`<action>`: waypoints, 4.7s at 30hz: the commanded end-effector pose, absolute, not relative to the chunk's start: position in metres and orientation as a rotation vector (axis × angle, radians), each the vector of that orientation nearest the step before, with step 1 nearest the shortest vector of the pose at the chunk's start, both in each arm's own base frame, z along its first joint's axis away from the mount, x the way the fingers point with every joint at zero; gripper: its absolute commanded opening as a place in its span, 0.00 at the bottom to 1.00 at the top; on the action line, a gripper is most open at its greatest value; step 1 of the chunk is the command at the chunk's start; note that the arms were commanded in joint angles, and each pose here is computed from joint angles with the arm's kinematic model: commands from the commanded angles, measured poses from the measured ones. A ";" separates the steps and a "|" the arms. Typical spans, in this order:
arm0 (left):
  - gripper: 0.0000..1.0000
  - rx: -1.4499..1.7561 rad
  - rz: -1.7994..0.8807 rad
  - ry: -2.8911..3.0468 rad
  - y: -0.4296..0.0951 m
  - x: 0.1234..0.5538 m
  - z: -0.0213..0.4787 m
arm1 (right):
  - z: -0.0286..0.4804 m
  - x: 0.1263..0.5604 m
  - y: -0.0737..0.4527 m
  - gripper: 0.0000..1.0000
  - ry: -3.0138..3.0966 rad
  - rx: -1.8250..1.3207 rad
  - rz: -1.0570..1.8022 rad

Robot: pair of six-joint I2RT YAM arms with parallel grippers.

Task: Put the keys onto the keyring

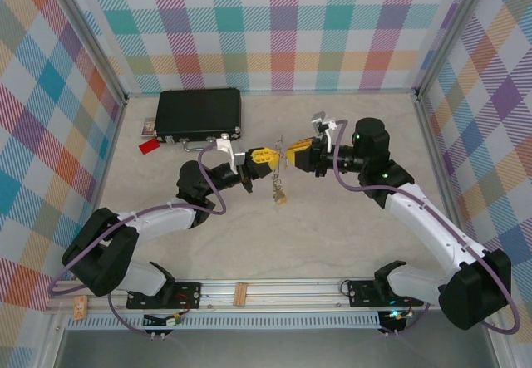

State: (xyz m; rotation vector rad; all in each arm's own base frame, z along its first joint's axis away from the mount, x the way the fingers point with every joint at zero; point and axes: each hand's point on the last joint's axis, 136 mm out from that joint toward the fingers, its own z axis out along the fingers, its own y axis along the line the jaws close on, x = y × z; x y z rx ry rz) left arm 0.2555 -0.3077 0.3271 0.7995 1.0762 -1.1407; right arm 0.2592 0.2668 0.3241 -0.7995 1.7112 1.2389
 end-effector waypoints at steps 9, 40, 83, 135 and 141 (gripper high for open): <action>0.00 0.803 -1.124 0.970 -0.302 0.242 0.349 | 0.330 0.255 0.267 0.05 1.684 -0.827 1.276; 0.00 0.794 -1.129 0.966 -0.299 0.238 0.352 | 0.324 0.246 0.275 0.08 1.659 -0.894 1.404; 0.00 0.777 -1.173 0.956 -0.313 0.232 0.359 | 0.312 0.254 0.262 0.29 1.700 -0.839 1.249; 0.06 0.748 -1.179 1.001 -0.310 0.240 0.351 | 0.329 0.234 0.277 0.00 1.548 -1.010 1.290; 0.13 0.742 -1.155 1.042 -0.298 0.248 0.339 | 0.315 0.237 0.269 0.00 1.650 -1.063 1.153</action>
